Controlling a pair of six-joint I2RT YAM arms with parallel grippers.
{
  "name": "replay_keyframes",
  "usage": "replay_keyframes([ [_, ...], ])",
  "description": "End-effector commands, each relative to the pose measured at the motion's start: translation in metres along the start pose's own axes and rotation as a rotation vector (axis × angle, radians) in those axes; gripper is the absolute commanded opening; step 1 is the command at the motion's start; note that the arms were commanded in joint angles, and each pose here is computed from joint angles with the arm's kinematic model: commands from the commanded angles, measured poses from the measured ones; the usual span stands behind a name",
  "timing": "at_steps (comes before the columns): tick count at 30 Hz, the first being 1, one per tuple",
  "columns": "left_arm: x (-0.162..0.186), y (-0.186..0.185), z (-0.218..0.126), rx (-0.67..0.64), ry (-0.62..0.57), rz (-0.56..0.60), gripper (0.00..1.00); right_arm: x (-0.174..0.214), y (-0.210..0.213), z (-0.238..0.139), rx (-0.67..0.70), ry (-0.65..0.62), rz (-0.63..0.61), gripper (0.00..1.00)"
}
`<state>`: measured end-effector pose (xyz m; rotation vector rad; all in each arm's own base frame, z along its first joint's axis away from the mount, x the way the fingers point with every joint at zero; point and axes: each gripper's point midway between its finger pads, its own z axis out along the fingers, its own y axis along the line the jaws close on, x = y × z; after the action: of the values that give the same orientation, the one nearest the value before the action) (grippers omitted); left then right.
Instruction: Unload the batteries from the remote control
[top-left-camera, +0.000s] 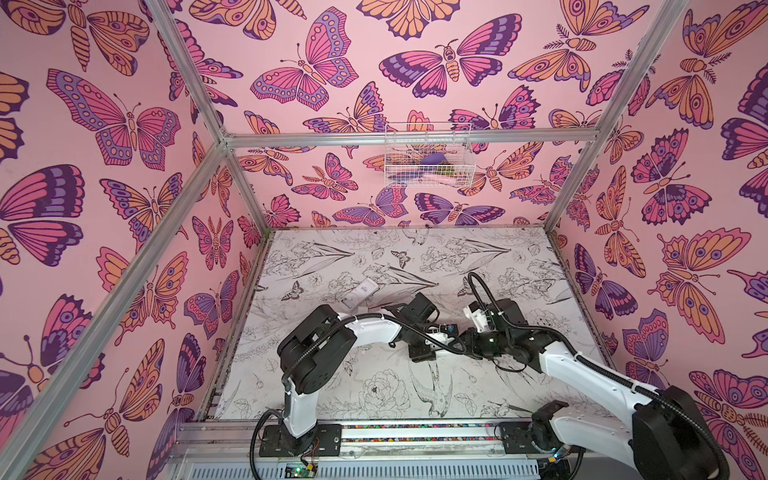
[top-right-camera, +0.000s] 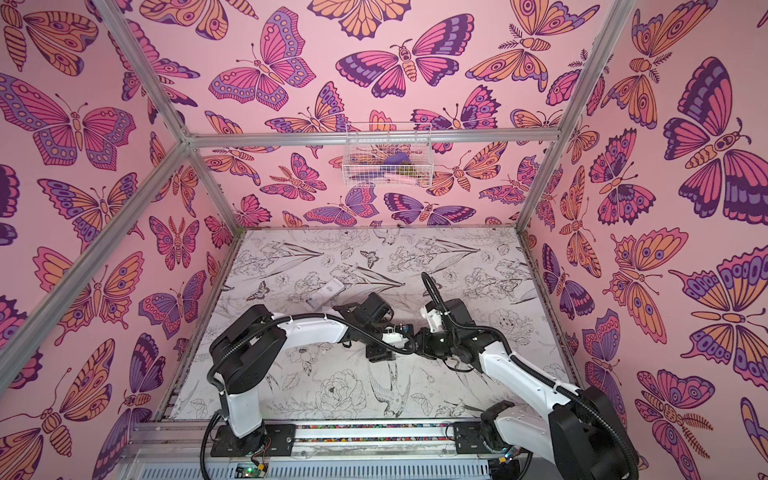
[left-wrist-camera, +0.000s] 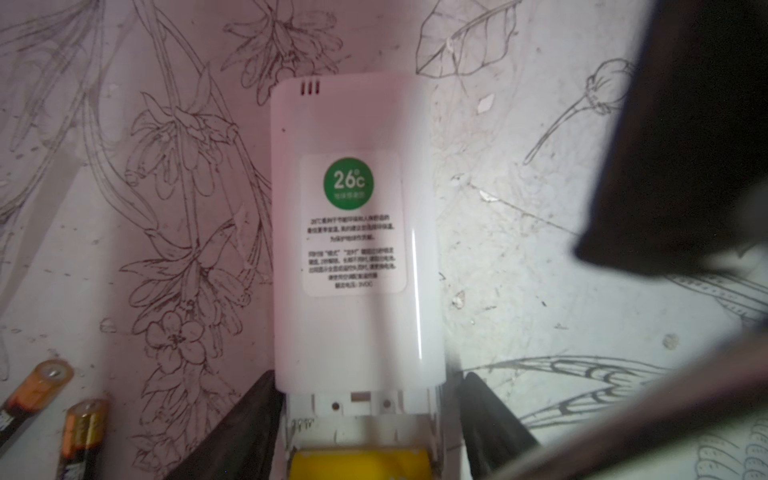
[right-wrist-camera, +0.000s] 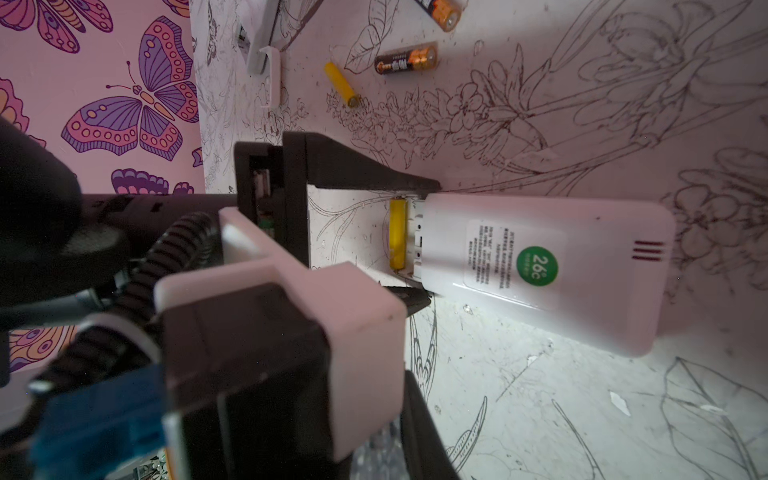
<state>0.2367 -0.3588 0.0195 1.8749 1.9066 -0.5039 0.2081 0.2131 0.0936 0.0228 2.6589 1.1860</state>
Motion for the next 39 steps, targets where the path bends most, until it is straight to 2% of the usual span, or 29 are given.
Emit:
replay_keyframes([
  [1, 0.019, -0.010, -0.001, 0.020, 0.050, -0.003, 0.73, -0.006, 0.003, 0.006, -0.019, 0.008, -0.031, 0.00],
  [10, 0.033, -0.002, -0.011, 0.010, 0.042, -0.051, 0.73, -0.014, 0.002, 0.017, -0.013, 0.027, -0.030, 0.00],
  [19, 0.033, -0.006, -0.009, 0.039, 0.021, -0.036, 0.56, -0.016, -0.003, 0.020, 0.010, 0.029, -0.036, 0.00],
  [22, 0.035, -0.008, -0.007, 0.045, 0.022, -0.022, 0.53, -0.015, -0.007, 0.019, 0.040, 0.044, -0.051, 0.00],
  [34, 0.036, -0.010, -0.006, 0.057, 0.023, -0.015, 0.51, -0.017, -0.014, 0.025, 0.054, 0.037, -0.055, 0.00],
  [39, 0.035, -0.009, -0.005, 0.056, 0.023, -0.025, 0.51, -0.014, -0.019, 0.030, 0.060, 0.074, -0.058, 0.00],
])
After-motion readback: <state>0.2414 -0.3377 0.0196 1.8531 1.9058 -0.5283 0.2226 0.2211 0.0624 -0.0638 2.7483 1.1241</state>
